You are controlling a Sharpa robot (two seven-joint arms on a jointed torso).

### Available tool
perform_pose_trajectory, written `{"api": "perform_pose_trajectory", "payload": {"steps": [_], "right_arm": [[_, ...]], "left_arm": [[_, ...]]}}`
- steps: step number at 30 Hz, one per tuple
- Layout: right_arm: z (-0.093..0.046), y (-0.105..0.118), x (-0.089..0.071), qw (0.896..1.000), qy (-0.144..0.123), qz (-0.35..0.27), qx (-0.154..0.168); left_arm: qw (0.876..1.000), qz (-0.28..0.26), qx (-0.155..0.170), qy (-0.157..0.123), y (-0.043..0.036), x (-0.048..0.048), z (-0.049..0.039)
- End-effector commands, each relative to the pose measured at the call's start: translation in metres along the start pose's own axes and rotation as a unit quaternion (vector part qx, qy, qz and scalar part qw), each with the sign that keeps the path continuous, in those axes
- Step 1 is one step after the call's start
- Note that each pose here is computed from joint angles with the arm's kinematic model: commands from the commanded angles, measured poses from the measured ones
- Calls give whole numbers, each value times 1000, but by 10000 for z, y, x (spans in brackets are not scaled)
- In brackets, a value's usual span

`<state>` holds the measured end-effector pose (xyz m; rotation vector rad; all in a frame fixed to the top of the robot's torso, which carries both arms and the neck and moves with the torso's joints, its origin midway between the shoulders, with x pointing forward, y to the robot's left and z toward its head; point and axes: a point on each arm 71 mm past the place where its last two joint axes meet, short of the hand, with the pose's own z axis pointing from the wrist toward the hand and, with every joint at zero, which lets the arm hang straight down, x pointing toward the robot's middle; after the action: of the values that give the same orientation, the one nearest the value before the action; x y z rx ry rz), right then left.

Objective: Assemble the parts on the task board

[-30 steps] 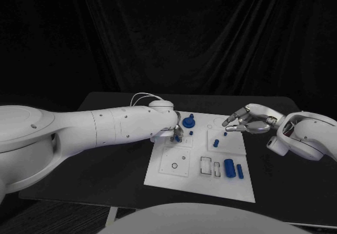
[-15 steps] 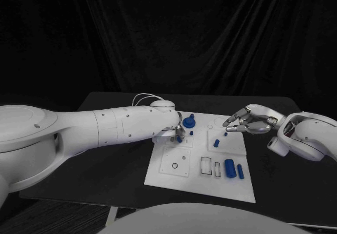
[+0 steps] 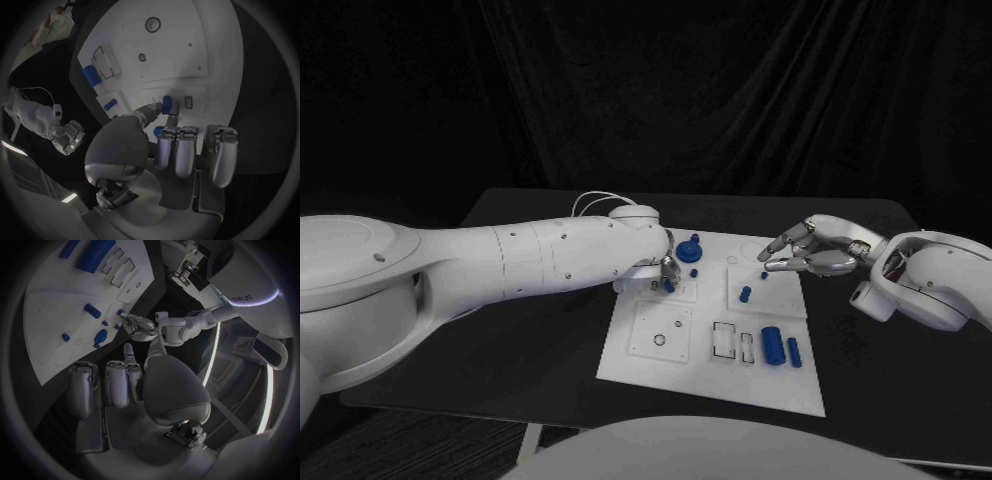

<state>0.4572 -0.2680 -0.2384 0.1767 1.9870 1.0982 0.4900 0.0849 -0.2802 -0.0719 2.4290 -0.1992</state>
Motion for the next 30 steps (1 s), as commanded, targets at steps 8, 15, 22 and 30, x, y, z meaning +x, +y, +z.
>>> {"api": "perform_pose_trajectory", "payload": {"steps": [8,15,22,30], "right_arm": [[-7,-29,15,1000,6,3,10],[-8,-35,20,1000,8,4,10],[-11,-48,26,1000,10,5,12],[-19,-64,33,1000,12,6,14]], "left_arm": [[1000,1,-16,18,14,76,18],[1000,1,-16,19,12,80,21],[1000,1,-17,19,18,80,26],[1000,0,-20,19,45,72,36]]}}
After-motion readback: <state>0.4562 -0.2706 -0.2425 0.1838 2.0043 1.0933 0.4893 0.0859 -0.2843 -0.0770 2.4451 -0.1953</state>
